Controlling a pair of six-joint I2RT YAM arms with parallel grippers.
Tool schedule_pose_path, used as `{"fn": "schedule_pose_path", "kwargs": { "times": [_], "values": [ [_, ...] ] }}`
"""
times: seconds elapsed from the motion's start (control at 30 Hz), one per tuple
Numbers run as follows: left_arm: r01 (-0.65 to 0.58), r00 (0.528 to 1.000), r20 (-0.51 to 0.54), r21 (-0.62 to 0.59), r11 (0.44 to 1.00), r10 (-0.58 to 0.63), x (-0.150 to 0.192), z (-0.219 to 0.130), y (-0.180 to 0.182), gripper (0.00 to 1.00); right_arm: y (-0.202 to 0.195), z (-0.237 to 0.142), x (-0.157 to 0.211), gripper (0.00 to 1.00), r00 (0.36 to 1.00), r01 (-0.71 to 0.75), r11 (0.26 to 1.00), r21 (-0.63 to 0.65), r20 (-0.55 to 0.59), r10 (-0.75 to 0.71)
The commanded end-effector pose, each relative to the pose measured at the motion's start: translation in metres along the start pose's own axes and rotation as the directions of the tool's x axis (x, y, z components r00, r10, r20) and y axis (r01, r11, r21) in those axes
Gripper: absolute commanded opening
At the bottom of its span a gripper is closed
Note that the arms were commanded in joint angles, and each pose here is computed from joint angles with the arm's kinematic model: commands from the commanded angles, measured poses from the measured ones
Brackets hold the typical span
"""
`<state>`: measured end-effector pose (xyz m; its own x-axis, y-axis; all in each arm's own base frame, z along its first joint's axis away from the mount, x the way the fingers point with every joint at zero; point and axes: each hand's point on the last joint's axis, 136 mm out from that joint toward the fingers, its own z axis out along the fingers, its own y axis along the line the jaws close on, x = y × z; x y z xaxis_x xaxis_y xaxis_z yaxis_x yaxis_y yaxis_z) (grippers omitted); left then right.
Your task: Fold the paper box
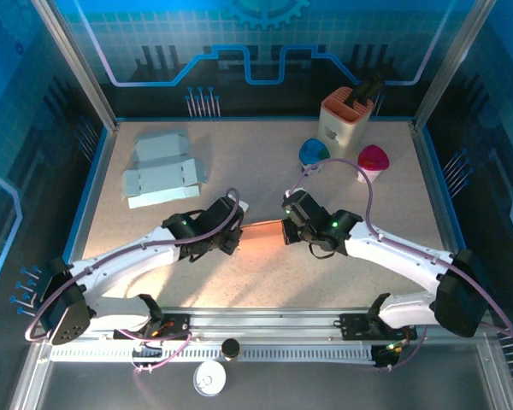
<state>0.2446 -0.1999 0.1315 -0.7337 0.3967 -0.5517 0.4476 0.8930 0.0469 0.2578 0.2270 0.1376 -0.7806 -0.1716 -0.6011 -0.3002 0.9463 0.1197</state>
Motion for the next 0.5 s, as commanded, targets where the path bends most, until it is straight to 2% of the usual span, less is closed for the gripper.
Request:
{"fn": "schedule_pose_path", "kwargs": {
  "times": [0.0, 0.2, 0.47],
  "values": [
    [0.006, 1.0, 0.021, 0.011, 1.0, -0.007, -0.012, -0.002, -0.002, 0.07, 0.004, -0.002, -0.004, 0.0, 1.0, -0.017, 1.0, -0.003, 0.001, 0.017],
    [0.043, 0.999, 0.004, 0.022, 0.999, -0.043, -0.014, 0.001, -0.006, 0.01, 0.004, -0.001, -0.004, 0.0, 1.0, -0.023, 1.0, -0.005, 0.004, 0.023],
    [0.195, 0.98, -0.042, 0.067, 0.979, -0.192, -0.021, 0.0, -0.018, 0.0, 0.008, 0.002, -0.002, 0.0, 1.0, -0.022, 1.0, -0.007, -0.003, 0.022]
  ]
}}
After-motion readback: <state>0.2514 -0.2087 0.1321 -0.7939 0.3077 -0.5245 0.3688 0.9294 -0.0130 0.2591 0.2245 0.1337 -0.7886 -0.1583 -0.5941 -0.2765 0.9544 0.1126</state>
